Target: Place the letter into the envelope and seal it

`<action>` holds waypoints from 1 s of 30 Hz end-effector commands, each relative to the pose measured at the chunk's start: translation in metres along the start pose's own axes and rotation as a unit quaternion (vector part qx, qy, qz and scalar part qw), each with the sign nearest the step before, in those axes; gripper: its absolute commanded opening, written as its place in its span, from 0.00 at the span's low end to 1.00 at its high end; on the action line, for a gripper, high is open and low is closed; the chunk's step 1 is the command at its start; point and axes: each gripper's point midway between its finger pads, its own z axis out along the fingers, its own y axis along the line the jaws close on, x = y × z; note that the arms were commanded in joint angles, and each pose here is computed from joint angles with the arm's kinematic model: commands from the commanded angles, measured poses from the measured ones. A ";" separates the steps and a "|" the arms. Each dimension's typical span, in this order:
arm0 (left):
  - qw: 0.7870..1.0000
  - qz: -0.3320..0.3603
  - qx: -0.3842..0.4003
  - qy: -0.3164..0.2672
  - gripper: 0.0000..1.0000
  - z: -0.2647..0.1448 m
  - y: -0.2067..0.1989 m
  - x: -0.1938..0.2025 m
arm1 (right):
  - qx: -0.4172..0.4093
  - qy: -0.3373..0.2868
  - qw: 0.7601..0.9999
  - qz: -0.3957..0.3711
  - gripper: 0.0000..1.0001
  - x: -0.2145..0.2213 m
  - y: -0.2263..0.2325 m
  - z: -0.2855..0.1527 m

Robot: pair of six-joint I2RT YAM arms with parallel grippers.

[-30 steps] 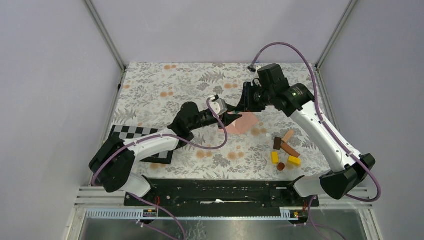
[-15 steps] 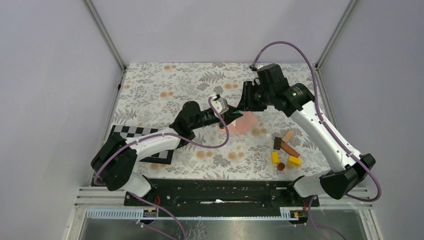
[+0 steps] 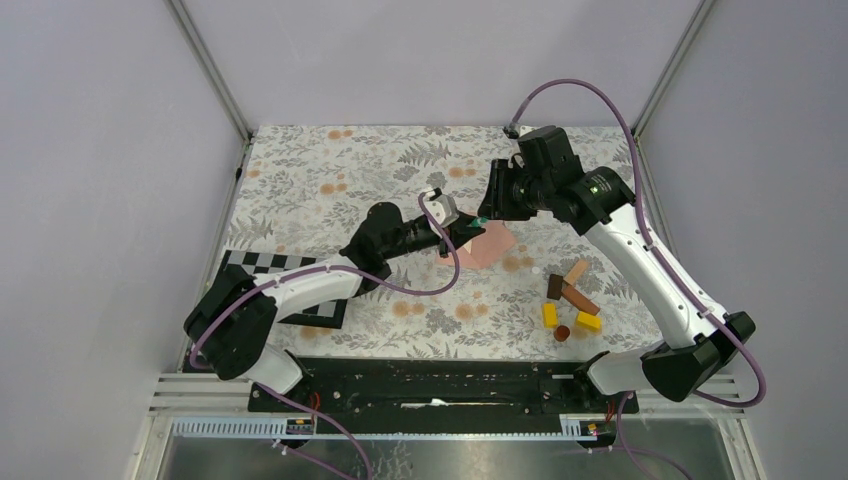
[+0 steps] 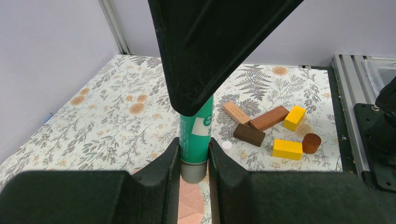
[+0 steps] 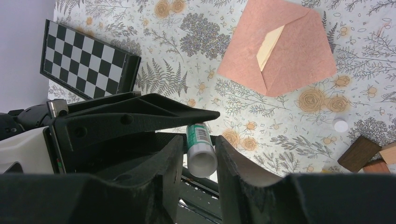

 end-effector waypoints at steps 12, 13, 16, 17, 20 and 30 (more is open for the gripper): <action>0.999 0.007 -0.006 -0.038 0.05 0.009 0.005 -0.026 | -0.006 0.013 1.000 -0.021 0.09 0.008 0.003 -0.007; 0.999 0.007 -0.007 -0.040 0.11 0.009 0.006 -0.026 | -0.006 0.016 1.000 -0.022 0.07 0.008 0.003 -0.006; 0.999 0.009 -0.009 -0.044 0.28 0.009 0.007 -0.030 | -0.006 0.023 0.999 -0.027 0.04 0.011 0.004 -0.004; 0.999 0.009 -0.009 -0.045 0.32 0.009 0.007 -0.030 | -0.006 0.024 0.999 -0.028 0.04 0.011 0.004 -0.003; 0.999 0.009 -0.007 -0.047 0.39 0.010 0.006 -0.032 | -0.005 0.029 0.999 -0.029 0.03 0.013 0.004 -0.001; 0.999 0.003 0.002 -0.052 0.40 0.011 0.003 -0.032 | -0.002 0.035 0.999 -0.031 0.02 0.014 0.005 0.005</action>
